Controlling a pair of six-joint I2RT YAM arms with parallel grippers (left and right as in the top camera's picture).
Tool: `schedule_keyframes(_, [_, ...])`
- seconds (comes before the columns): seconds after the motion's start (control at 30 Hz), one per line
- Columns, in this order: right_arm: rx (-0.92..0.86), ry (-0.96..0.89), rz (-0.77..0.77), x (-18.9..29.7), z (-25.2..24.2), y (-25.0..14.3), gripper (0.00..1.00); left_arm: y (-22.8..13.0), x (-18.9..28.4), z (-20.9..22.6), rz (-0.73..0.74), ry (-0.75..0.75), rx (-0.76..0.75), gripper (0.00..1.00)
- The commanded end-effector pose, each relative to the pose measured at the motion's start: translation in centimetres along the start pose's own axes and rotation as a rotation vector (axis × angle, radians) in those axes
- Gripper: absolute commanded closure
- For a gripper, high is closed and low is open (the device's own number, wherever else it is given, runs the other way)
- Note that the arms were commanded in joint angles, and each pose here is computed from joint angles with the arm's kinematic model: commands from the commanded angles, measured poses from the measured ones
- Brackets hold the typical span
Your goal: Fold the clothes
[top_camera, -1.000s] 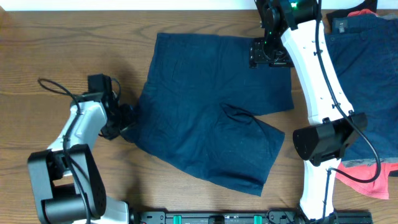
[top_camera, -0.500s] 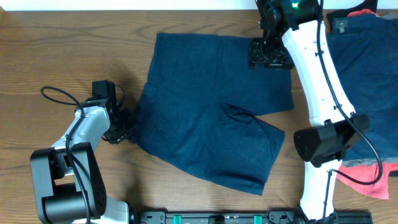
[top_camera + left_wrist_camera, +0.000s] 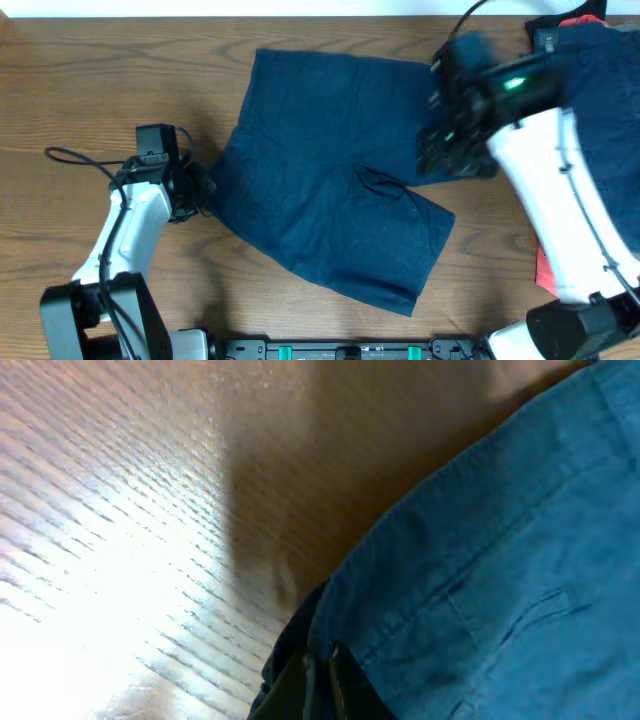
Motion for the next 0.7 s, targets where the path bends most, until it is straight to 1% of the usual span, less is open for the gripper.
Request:
schedule_keyframes(0.0, [0.084,0.044,0.105,-3.7,3.0,-3.5,0.32,0.0,0.1,0.1,-0.003,0.009,0.026,0.94])
schedule_keyframes(0.13, [0.174,0.031,0.18,-8.5,5.4,-7.2,0.33,0.0,0.1,0.1,-0.004,0.008,0.026,0.94])
schedule_keyframes(0.27, [0.253,0.004,0.275,-12.7,5.8,-11.4,0.36,0.1,0.1,0.0,-0.006,0.007,0.025,0.94])
schedule_keyframes(0.43, [0.34,-0.008,0.361,-15.3,5.8,-15.6,0.36,0.1,0.1,0.0,-0.006,0.007,0.01,0.94])
schedule_keyframes(0.57, [0.403,-0.034,0.374,-17.1,5.8,-18.2,0.37,0.1,0.1,0.0,-0.006,0.007,0.01,0.94])
schedule_keyframes(0.67, [0.381,-0.061,0.343,-18.6,5.4,-18.7,0.38,0.1,0.1,0.0,-0.006,0.007,0.009,0.94])
Point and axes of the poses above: each gripper's point midway between its finger pads, its own x axis back along the fingers, its own z axis along the line the jaws close on, y = z × x, the point moved 4 cm from there along x, back along the fingers
